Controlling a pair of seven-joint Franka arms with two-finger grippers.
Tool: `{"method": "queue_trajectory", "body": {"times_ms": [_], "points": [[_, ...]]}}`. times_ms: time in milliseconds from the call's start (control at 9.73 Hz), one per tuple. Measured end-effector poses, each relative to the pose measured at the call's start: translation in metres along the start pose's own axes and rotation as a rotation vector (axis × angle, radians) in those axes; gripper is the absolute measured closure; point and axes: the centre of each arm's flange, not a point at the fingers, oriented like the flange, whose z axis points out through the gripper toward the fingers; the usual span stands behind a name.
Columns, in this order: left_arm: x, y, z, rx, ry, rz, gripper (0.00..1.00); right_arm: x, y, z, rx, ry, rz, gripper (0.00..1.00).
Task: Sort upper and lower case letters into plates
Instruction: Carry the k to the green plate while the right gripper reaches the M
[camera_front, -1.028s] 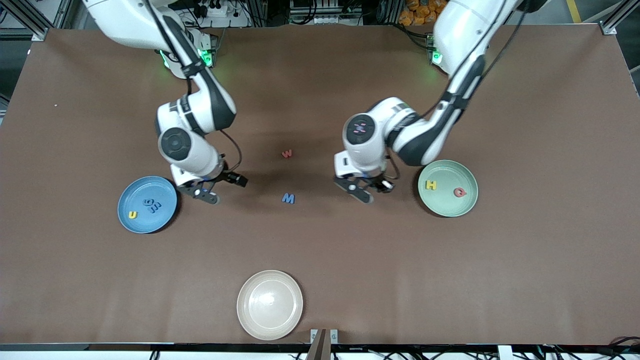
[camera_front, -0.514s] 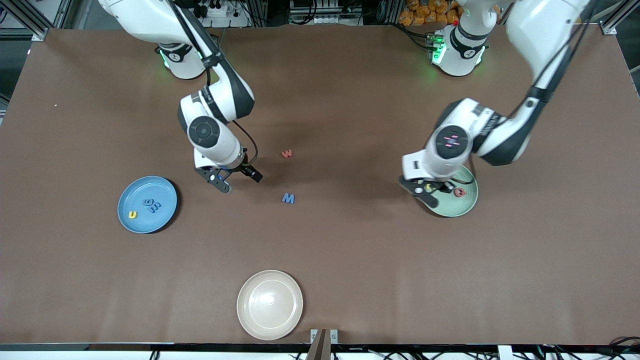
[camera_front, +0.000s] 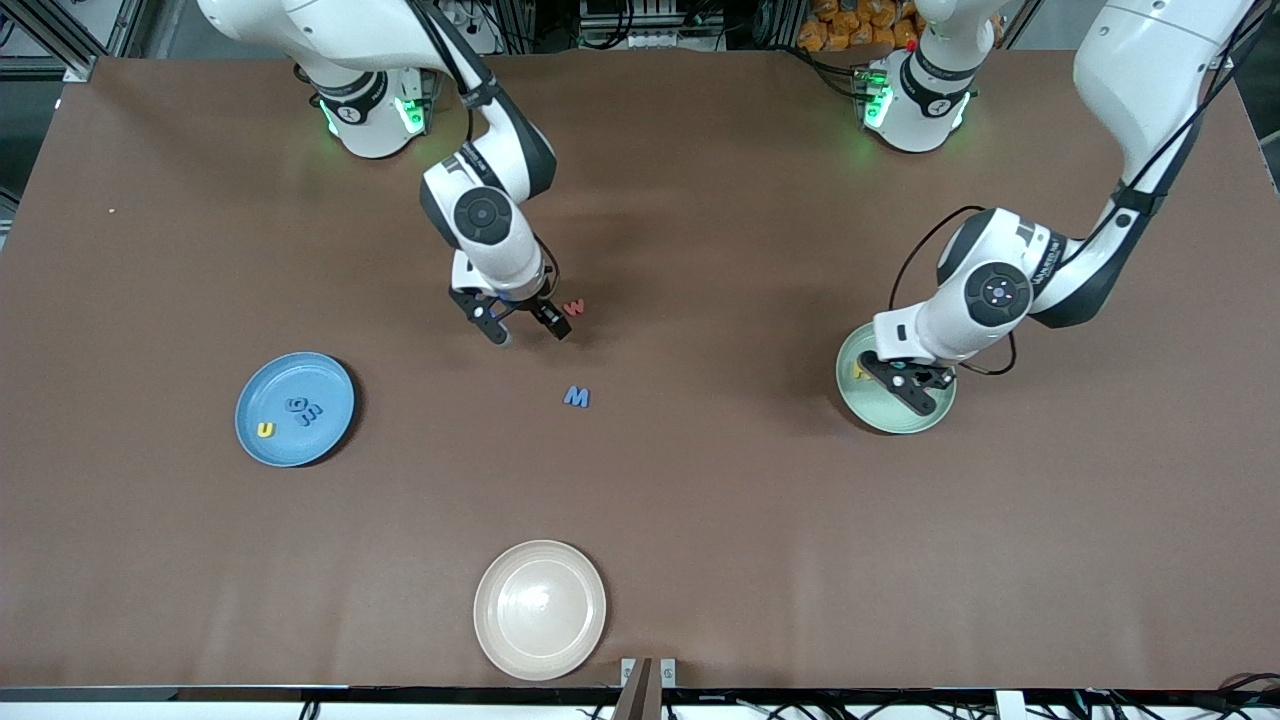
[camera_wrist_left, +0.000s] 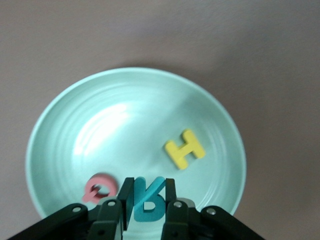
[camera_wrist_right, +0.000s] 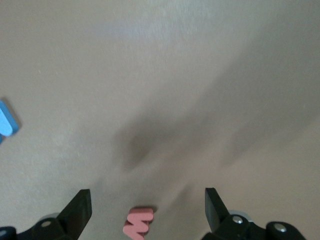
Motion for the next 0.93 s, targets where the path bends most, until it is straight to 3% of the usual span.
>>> {"method": "queue_trajectory", "body": {"times_ms": [206,719,925], "points": [[0.0,0.002,0.007,-0.015,0.0,0.0,0.7,-0.013,-0.002,0.017,0.026,0.006,0.03,0.0],[0.002,-0.002,0.005,-0.014,0.014,-0.006,0.0,-0.039,-0.009,0.044,0.028,0.01,0.083,0.0],[0.012,-0.01,-0.015,0.015,0.051,-0.013,0.0,-0.039,-0.011,0.043,0.031,0.011,0.082,0.0]]}}
